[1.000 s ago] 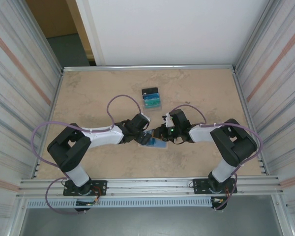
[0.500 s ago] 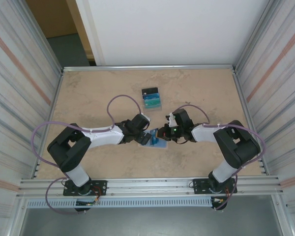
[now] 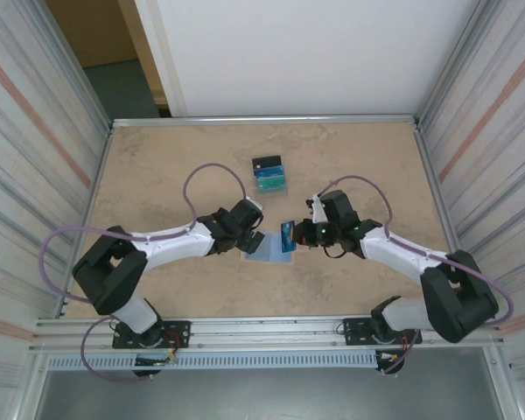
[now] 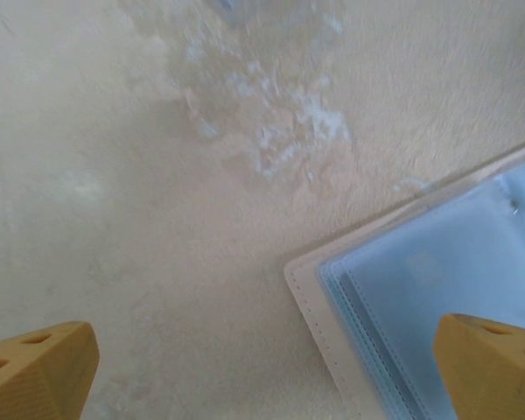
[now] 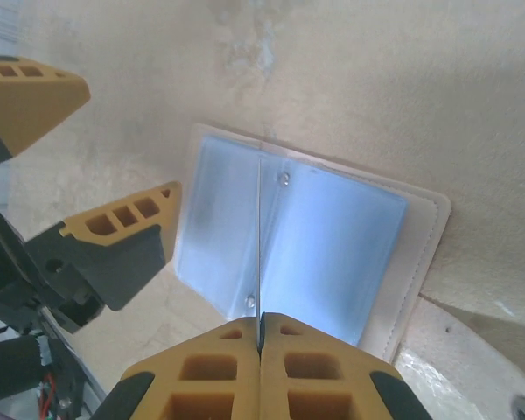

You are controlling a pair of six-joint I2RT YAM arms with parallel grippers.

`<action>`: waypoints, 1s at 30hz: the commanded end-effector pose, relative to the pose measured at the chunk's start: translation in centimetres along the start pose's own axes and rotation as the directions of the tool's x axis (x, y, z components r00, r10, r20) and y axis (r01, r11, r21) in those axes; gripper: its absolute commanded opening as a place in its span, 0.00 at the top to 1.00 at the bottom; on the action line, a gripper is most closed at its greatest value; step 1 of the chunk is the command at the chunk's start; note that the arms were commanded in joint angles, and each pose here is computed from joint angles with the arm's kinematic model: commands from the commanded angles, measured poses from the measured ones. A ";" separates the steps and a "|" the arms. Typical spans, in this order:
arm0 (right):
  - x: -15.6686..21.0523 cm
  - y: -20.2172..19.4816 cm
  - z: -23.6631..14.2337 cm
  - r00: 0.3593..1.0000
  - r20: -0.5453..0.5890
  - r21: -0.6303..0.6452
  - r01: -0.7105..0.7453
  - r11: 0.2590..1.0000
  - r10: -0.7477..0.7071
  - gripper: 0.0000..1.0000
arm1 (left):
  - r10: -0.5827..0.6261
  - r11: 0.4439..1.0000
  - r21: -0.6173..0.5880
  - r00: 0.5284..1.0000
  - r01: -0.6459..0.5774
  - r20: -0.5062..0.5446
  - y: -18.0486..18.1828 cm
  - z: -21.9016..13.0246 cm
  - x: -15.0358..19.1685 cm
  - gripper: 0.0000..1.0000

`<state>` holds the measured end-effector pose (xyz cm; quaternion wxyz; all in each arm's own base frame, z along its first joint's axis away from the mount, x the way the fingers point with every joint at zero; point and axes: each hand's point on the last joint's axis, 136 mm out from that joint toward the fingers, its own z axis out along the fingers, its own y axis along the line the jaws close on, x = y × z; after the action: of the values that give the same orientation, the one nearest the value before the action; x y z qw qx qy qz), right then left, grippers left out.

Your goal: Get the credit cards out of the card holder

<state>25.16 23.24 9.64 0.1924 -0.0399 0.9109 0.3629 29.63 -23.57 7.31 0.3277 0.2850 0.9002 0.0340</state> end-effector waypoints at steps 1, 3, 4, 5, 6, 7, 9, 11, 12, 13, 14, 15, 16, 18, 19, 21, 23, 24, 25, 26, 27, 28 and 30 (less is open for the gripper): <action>-1.5 1.0 -2.0 0.992 0.058 0.025 0.108 0.994 -0.109 0.98 | -0.015 1.000 -0.020 0.990 0.018 0.143 1.3 -2.8 -4.4 0.01; -2.0 1.8 -2.9 0.985 0.081 0.016 0.152 0.988 -0.153 0.98 | -0.018 1.000 -0.002 0.979 0.019 0.205 1.5 -3.7 -5.8 0.01; -2.0 2.3 -3.3 0.980 0.086 0.007 0.178 0.984 -0.178 0.98 | -0.028 1.000 0.019 0.968 0.024 0.249 1.6 -4.2 -6.6 0.01; -2.2 2.8 -3.7 0.974 0.094 0.002 0.205 0.979 -0.204 0.98 | -0.031 0.997 0.071 0.955 0.010 0.294 1.2 -4.7 -7.3 0.01; -2.4 3.3 -4.1 0.968 0.103 -0.005 0.231 0.973 -0.229 0.98 | -0.041 0.994 0.113 0.942 0.003 0.334 1.2 -5.1 -8.0 0.01; -2.5 3.9 -4.5 0.958 0.111 -0.014 0.266 0.964 -0.263 0.98 | -0.073 0.986 0.168 0.930 0.012 0.360 1.3 -5.5 -8.5 0.01; -2.7 5.0 -5.2 0.940 0.124 -0.027 0.323 0.946 -0.318 0.98 | -0.120 0.965 0.261 0.908 0.012 0.401 1.7 -6.4 -9.4 0.01; -2.7 6.1 -5.9 0.915 0.130 -0.043 0.389 0.920 -0.381 0.98 | -0.133 0.944 0.330 0.885 -0.025 0.447 1.6 -7.7 -10.3 0.01; -2.6 6.7 -6.2 0.901 0.132 -0.049 0.422 0.905 -0.413 0.98 | -0.124 0.935 0.351 0.875 -0.055 0.467 1.5 -8.3 -10.6 0.01; -2.5 7.1 -6.5 0.888 0.131 -0.056 0.451 0.891 -0.441 0.98 | -0.106 0.923 0.372 0.865 -0.097 0.490 1.2 -9.1 -10.8 0.01; -2.5 7.6 -6.7 0.875 0.132 -0.065 0.477 0.876 -0.466 0.98 | -0.083 0.907 0.395 0.855 -0.148 0.511 0.7 -10.0 -11.0 0.01; -2.4 8.0 -6.9 0.863 0.133 -0.068 0.499 0.864 -0.488 0.98 | -0.060 0.889 0.415 0.847 -0.196 0.529 0.2 -10.6 -11.0 0.01; -2.4 8.3 -7.0 0.851 0.133 -0.075 0.521 0.851 -0.509 0.99 | -0.031 0.859 0.440 0.833 -0.260 0.552 -0.6 -11.6 -11.0 0.02; -2.3 8.8 -7.2 0.827 0.135 -0.091 0.559 0.824 -0.545 1.00 | 0.033 0.792 0.475 0.803 -0.384 0.595 -2.1 -13.1 -10.6 0.03; -2.2 9.1 -7.3 0.816 0.136 -0.103 0.576 0.811 -0.562 1.00 | 0.057 0.752 0.491 0.785 -0.440 0.616 -2.9 -13.8 -10.2 0.05; -2.0 9.9 -7.6 0.793 0.143 -0.134 0.608 0.782 -0.592 1.00 | 0.090 0.696 0.508 0.763 -0.508 0.640 -3.8 -14.6 -9.7 0.10; -1.7 10.6 -7.9 0.773 0.148 -0.164 0.635 0.755 -0.617 1.00 | 0.107 0.679 0.506 0.754 -0.531 0.648 -4.0 -14.8 -9.6 0.15; -1.7 10.9 -8.0 0.761 0.150 -0.174 0.648 0.741 -0.631 1.00 | 0.115 0.674 0.504 0.750 -0.541 0.651 -4.1 -14.8 -9.6 0.18; -1.5 11.1 -8.2 0.752 0.150 -0.183 0.659 0.729 -0.642 1.00 | 0.122 0.661 0.508 0.748 -0.551 0.653 -4.3 -14.9 -9.5 0.21; -1.5 11.3 -8.2 0.744 0.151 -0.187 0.668 0.721 -0.650 1.00 | 0.125 0.648 0.517 0.747 -0.559 0.652 -4.5 -15.0 -9.4 0.23; -1.3 11.4 -8.3 0.739 0.147 -0.191 0.674 0.714 -0.658 1.00 | 0.130 0.627 0.525 0.742 -0.575 0.657 -4.7 -15.3 -9.3 0.25; -1.2 11.4 -8.3 0.735 0.143 -0.194 0.678 0.709 -0.663 1.00 | 0.129 0.605 0.539 0.741 -0.585 0.659 -5.1 -15.5 -9.1 0.27; -1.0 11.6 -8.3 0.728 0.138 -0.206 0.684 0.700 -0.671 1.00 | 0.128 0.573 0.558 0.739 -0.600 0.662 -5.5 -15.9 -9.0 0.32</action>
<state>21.99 25.64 21.62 0.3257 -0.3487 0.7987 0.3666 24.62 -30.35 22.41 0.4253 0.5406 0.6523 -0.3183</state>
